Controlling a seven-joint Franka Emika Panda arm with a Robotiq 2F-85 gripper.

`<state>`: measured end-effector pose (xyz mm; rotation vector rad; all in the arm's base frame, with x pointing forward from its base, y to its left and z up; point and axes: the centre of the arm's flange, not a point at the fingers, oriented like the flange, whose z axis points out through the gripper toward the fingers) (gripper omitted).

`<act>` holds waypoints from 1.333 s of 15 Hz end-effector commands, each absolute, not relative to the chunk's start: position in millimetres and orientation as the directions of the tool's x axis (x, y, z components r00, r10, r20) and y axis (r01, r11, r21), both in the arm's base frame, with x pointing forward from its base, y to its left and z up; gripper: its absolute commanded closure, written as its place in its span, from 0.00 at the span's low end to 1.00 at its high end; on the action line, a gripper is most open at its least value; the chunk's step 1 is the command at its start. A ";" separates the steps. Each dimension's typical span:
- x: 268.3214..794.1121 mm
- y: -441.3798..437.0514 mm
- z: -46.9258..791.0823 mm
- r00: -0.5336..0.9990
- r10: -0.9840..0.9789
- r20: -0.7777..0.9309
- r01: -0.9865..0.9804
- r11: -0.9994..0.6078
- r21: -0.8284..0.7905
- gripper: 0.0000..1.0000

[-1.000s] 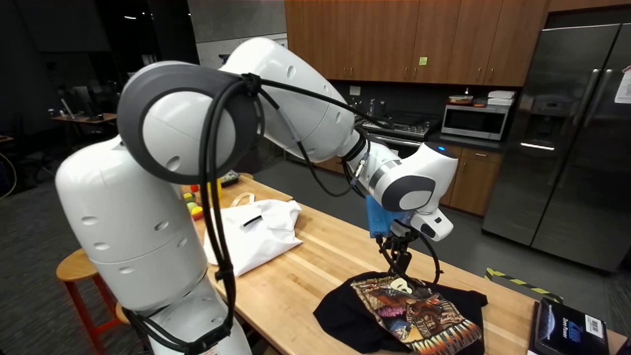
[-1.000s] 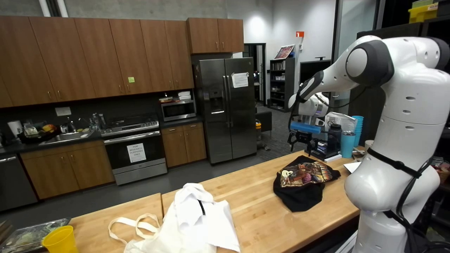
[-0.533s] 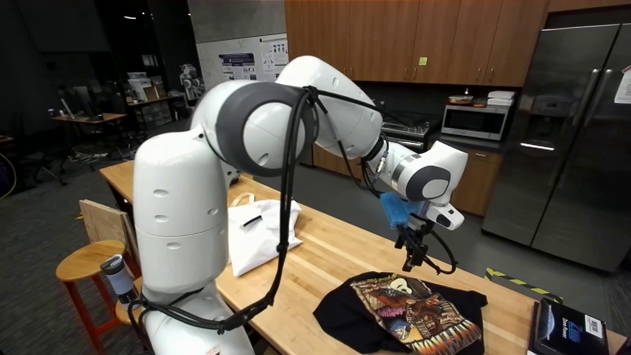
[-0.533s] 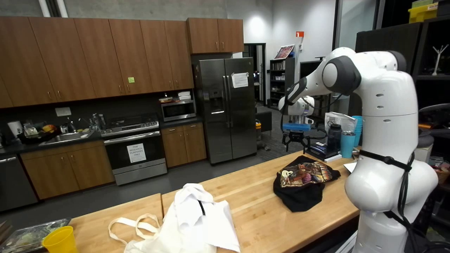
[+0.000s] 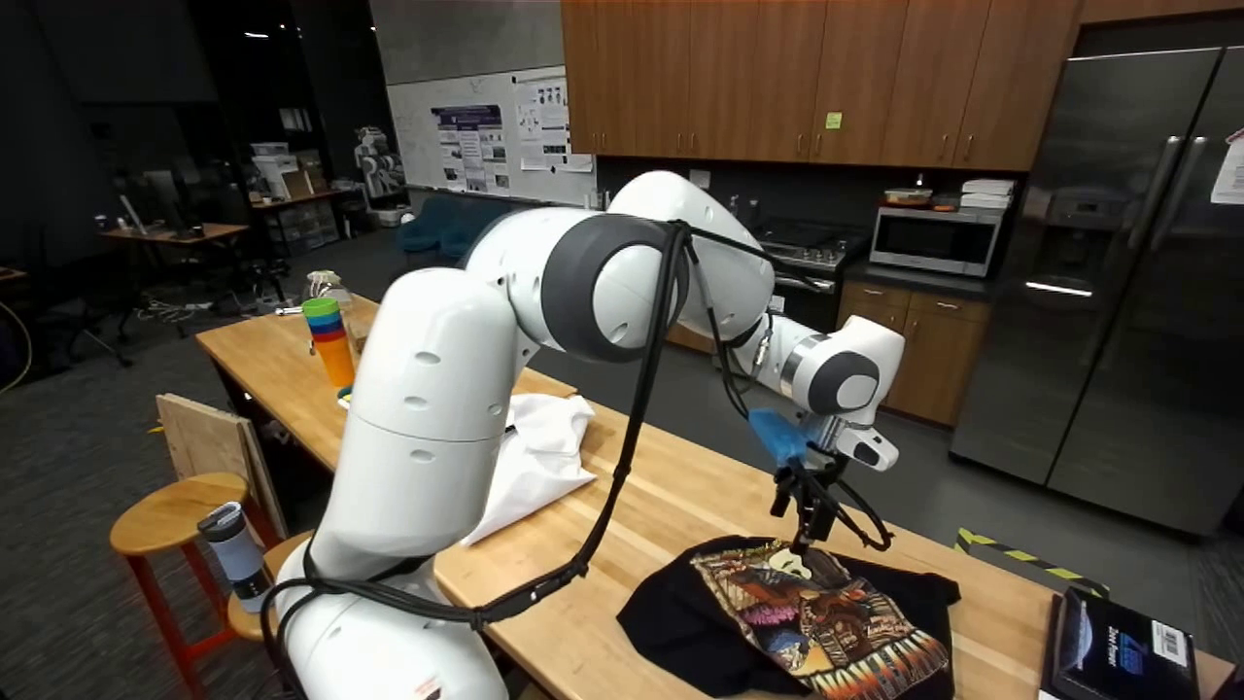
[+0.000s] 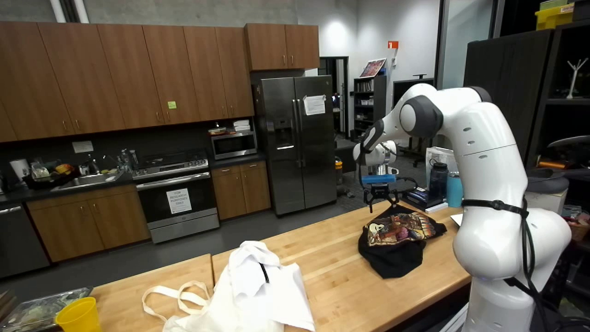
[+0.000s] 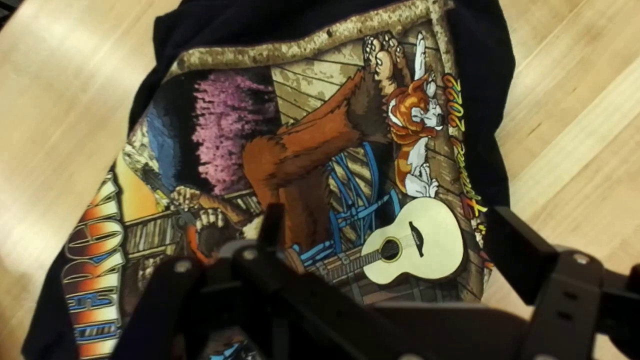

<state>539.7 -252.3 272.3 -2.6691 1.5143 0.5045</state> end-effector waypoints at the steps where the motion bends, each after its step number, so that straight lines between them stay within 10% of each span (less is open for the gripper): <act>1: 553.9 -229.9 254.7 0.501 -0.813 -0.297 -0.829 -0.549 0.104 0.00; 18: 565.7 -194.3 195.0 0.607 -0.746 -0.274 -0.736 -0.658 0.161 0.00; 19: 566.8 -191.1 192.0 0.615 -0.742 -0.267 -0.732 -0.663 0.157 0.25; 20: 567.6 -188.7 190.2 0.621 -0.738 -0.264 -0.727 -0.668 0.157 0.26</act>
